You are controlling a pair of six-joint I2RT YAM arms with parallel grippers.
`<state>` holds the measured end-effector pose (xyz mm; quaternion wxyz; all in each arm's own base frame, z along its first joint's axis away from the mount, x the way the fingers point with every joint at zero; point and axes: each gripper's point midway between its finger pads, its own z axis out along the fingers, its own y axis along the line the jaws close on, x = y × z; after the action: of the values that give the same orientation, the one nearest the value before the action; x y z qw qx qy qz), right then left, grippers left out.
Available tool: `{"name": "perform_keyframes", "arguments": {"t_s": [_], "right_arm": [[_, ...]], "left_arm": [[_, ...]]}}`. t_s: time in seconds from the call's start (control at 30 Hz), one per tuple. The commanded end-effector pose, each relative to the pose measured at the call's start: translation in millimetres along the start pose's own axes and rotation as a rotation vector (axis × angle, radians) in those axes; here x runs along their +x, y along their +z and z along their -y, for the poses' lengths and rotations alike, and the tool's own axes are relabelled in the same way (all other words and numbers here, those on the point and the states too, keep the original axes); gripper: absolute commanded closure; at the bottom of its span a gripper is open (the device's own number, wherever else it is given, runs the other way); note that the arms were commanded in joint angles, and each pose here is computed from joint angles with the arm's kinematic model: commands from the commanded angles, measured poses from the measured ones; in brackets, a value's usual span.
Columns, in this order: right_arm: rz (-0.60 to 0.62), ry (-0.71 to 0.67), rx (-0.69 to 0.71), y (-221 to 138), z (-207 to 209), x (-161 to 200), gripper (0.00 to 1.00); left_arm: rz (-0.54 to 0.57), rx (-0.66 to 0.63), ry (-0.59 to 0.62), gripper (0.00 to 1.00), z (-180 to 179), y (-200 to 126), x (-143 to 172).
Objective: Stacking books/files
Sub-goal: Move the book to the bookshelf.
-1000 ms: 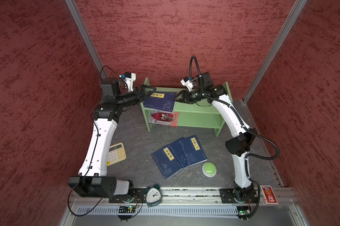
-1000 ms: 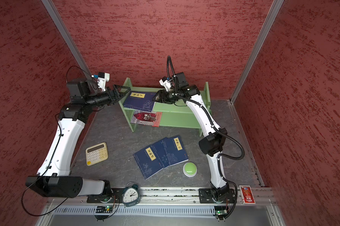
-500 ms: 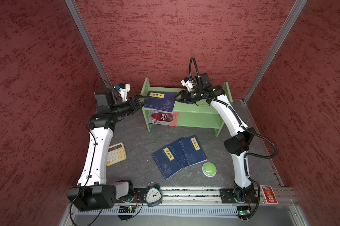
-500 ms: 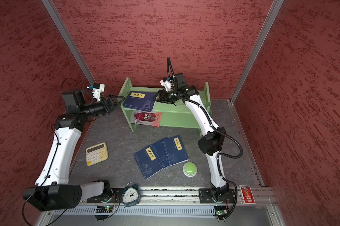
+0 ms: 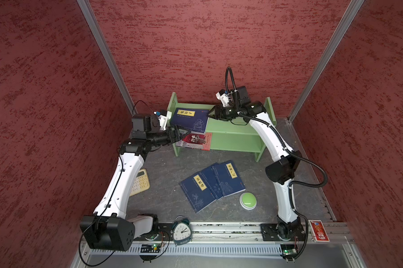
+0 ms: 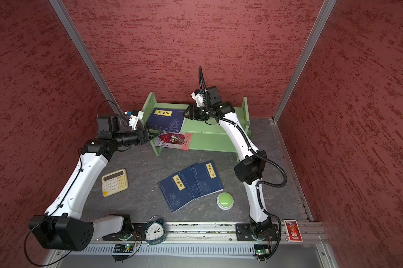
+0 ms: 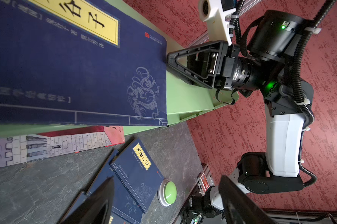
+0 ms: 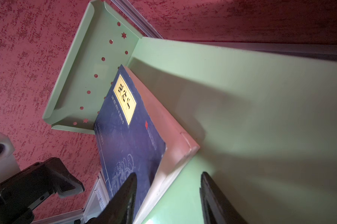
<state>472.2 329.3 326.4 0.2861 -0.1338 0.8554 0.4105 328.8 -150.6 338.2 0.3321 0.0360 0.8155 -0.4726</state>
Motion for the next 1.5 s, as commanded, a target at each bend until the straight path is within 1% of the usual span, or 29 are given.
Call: {"name": "perform_keyframes", "arguments": {"t_s": [0.0, 0.1, 0.3, 0.57, 0.83, 0.97, 1.03, 1.1, 1.13, 1.23, 1.47], "right_arm": [[0.055, -0.042, -0.012, 2.4, -12.2, -12.1, 0.48], [0.06, -0.054, -0.032, 6.6, -18.6, -11.8, 0.48], [0.068, -0.054, -0.03, 13.8, -17.4, -12.3, 0.51], [0.1, -0.076, -0.002, 15.2, -12.8, -19.0, 0.61], [0.106, -0.094, 0.006, 19.8, -8.7, -20.1, 0.66], [0.102, -0.095, 0.002, 22.0, -7.9, -19.3, 0.72], [0.104, -0.097, 0.007, 21.4, -7.4, -19.7, 0.82], [0.106, -0.101, 0.014, 21.3, -6.3, -19.9, 0.87], [0.107, -0.103, 0.015, 20.7, -6.5, -20.2, 0.92], [0.11, -0.109, 0.025, 20.3, -5.0, -20.6, 1.0], [0.111, -0.121, 0.064, 15.9, 6.4, -22.4, 1.0]], "left_arm": [[0.025, 0.012, 0.063, 0.15, 8.8, -0.6, -10.3], [0.024, 0.013, 0.067, 0.15, 9.4, -0.7, -10.1], [0.02, 0.009, 0.074, 0.16, 10.6, -3.4, -7.3], [0.02, 0.006, 0.07, 0.15, 11.0, -3.5, -7.8], [0.022, 0.007, 0.061, 0.15, 11.7, -4.8, -9.0], [0.02, 0.004, 0.057, 0.15, 10.0, -4.4, -8.3], [0.021, 0.003, 0.055, 0.15, 9.5, -4.8, -8.7], [0.022, 0.005, 0.054, 0.15, 10.0, -5.4, -8.8], [0.022, 0.004, 0.054, 0.15, 10.0, -5.4, -8.8], [0.021, 0.006, 0.052, 0.15, 10.3, -5.3, -8.4], [0.026, 0.006, 0.059, 0.15, 12.3, -7.9, -11.8]]}}
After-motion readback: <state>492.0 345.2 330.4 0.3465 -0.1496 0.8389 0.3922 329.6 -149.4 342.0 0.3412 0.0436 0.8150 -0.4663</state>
